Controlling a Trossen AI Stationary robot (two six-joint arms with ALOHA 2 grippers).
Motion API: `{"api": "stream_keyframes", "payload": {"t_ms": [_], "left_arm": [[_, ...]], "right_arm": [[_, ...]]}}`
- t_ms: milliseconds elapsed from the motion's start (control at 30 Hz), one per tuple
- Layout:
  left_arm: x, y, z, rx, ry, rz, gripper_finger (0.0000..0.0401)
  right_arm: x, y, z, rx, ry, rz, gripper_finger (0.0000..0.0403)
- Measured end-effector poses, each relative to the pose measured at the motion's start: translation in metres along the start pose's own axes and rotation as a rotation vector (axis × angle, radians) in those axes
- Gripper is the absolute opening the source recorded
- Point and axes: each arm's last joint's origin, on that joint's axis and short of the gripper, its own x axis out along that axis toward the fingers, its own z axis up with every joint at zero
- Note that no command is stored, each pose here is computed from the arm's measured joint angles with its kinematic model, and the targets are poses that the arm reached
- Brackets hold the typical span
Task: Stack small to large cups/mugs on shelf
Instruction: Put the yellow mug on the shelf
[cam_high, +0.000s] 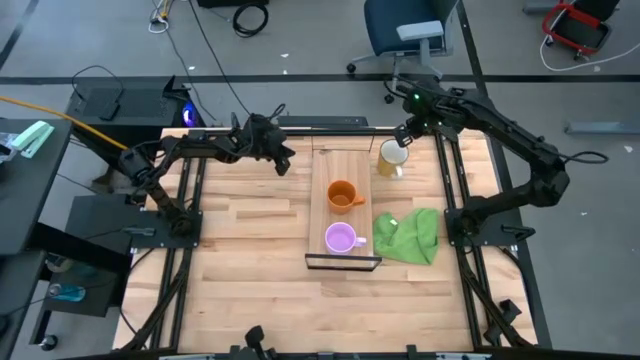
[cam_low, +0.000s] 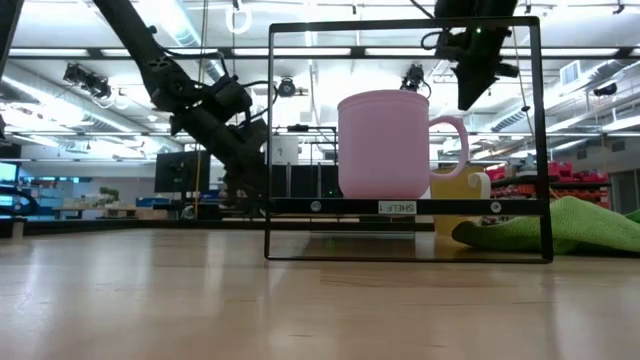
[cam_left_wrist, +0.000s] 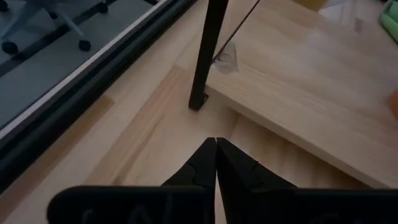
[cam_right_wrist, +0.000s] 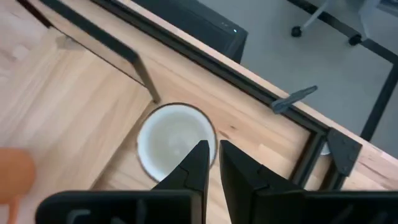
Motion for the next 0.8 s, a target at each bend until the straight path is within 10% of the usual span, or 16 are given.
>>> {"api": "stream_keyframes", "payload": {"t_ms": [567,800], "left_arm": [[-0.018,0.026,-0.037,-0.159,-0.049,0.064,0.0022],[-0.017,0.023,-0.040,-0.158,-0.033,0.055,0.0012]], "right_arm": [[0.022,-0.026,0.042,0.006,0.049,0.083,0.0043],[0.055,-0.024,0.037,-0.060,0.291,0.063,0.0043]]}}
